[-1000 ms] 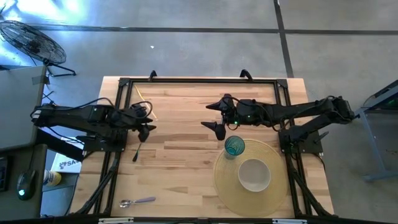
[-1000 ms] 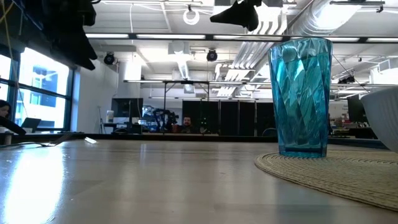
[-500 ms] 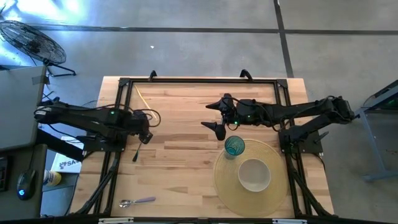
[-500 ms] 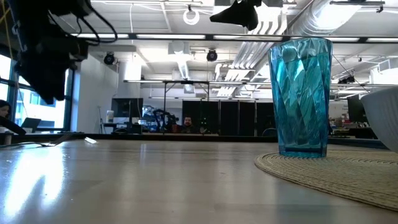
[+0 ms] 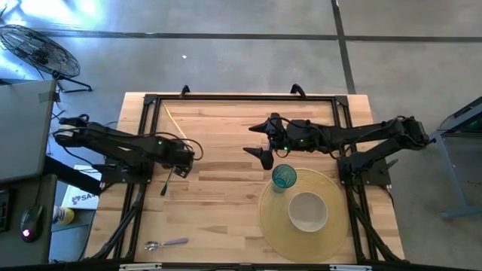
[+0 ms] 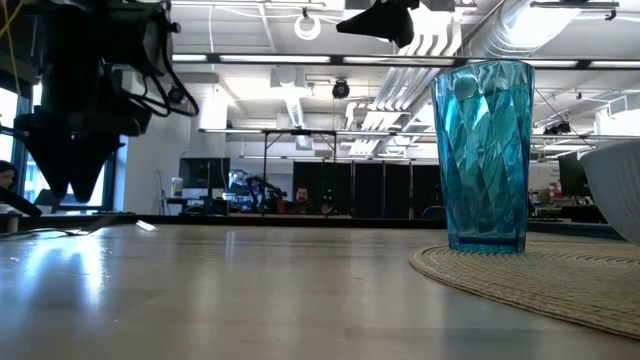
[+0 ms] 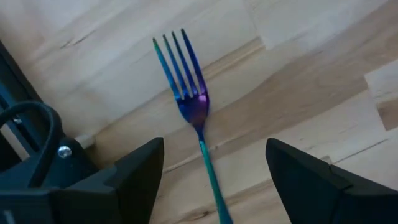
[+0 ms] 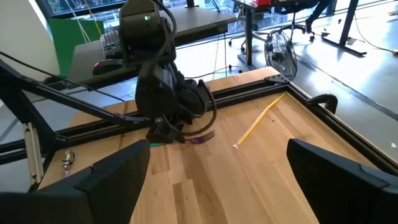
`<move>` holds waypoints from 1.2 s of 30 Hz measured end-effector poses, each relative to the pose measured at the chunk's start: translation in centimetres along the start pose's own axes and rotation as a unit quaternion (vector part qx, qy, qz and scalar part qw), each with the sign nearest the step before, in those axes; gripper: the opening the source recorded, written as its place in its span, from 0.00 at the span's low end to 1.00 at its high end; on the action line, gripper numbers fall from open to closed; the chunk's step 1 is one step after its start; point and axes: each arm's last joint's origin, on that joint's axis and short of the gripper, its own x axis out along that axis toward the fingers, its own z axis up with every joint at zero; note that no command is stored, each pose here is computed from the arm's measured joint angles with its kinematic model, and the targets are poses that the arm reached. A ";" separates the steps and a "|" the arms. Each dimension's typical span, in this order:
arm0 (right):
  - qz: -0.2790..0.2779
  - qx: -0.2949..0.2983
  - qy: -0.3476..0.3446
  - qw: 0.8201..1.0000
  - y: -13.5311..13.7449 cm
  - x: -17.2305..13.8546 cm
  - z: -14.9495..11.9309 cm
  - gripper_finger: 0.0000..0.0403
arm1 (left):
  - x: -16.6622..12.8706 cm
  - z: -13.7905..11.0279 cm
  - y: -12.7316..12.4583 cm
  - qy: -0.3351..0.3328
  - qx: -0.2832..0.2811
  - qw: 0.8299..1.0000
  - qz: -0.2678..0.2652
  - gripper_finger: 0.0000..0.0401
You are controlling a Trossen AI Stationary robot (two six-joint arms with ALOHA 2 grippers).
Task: Pick & Place Utensil
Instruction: Put the blue fork into the white bowl on the brown mat
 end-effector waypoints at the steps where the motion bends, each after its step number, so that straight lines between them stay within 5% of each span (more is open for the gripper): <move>1: 0.000 0.000 0.000 1.000 0.0 0.0 0.0 0.93 | 0.2 0.0 -0.1 0.002 0.000 1.000 0.002 0.67; 18: 0.003 -0.001 0.005 1.000 0.0 0.0 -0.1 0.93 | 4.4 -1.3 0.5 0.025 -0.023 0.999 -0.015 0.55; 36: 0.003 0.017 0.005 1.000 0.0 0.0 -0.1 0.93 | 4.7 -1.0 0.3 -0.022 -0.035 0.999 -0.021 0.17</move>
